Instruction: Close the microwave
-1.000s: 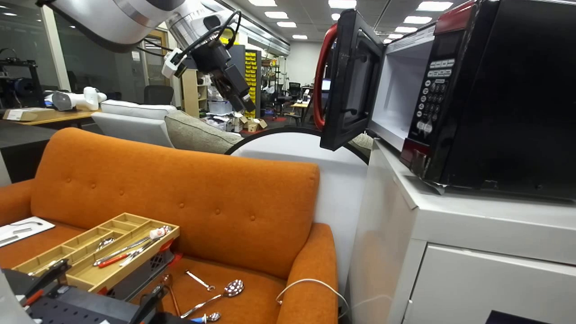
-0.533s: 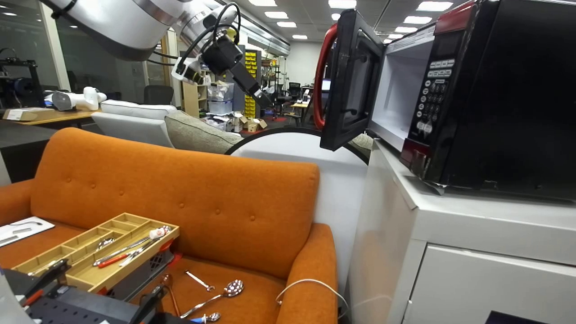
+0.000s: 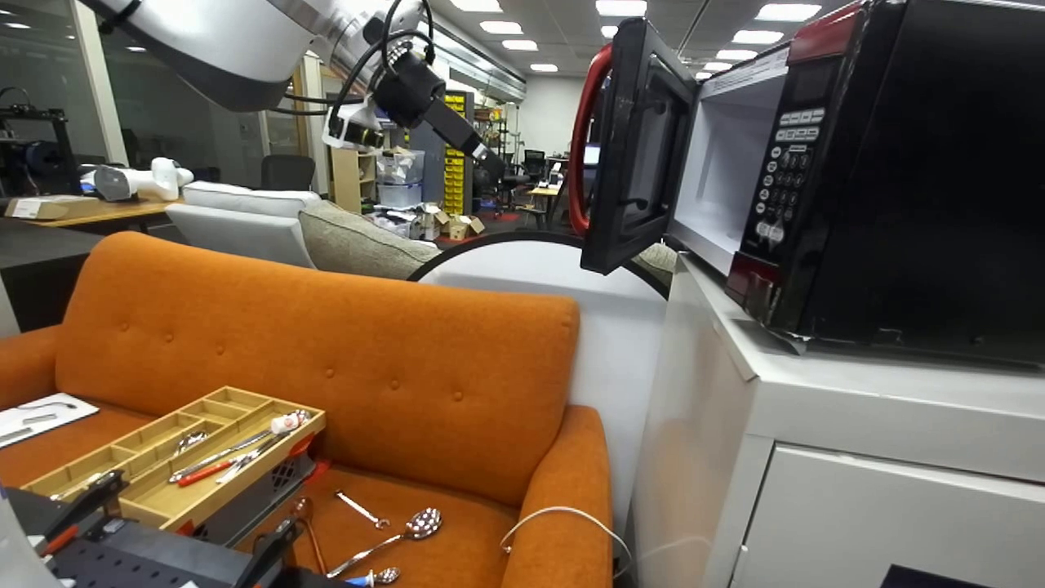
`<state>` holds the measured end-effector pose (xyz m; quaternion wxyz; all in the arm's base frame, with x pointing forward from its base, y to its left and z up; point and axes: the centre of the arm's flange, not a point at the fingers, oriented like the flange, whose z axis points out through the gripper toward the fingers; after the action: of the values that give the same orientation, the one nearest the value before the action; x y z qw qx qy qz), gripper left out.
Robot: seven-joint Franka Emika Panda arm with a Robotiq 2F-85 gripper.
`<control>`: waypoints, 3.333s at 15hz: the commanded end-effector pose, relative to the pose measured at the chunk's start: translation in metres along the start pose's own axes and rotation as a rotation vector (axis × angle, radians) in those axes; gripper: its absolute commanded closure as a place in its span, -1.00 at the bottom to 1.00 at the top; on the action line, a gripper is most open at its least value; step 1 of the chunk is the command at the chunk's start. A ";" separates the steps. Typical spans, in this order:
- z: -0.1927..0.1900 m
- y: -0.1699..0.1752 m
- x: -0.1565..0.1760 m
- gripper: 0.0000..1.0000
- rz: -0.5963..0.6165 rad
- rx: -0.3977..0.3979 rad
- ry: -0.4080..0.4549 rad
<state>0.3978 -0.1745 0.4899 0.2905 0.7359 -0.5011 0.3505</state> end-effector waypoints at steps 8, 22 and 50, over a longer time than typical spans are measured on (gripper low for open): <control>0.026 -0.012 0.010 -1.00 0.357 -0.312 0.430; 0.088 -0.046 0.021 -1.00 0.445 -0.443 0.515; 0.176 -0.003 0.067 0.83 0.496 -0.687 0.504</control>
<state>0.4544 -0.3275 0.4377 0.5232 0.3866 -0.6326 0.4203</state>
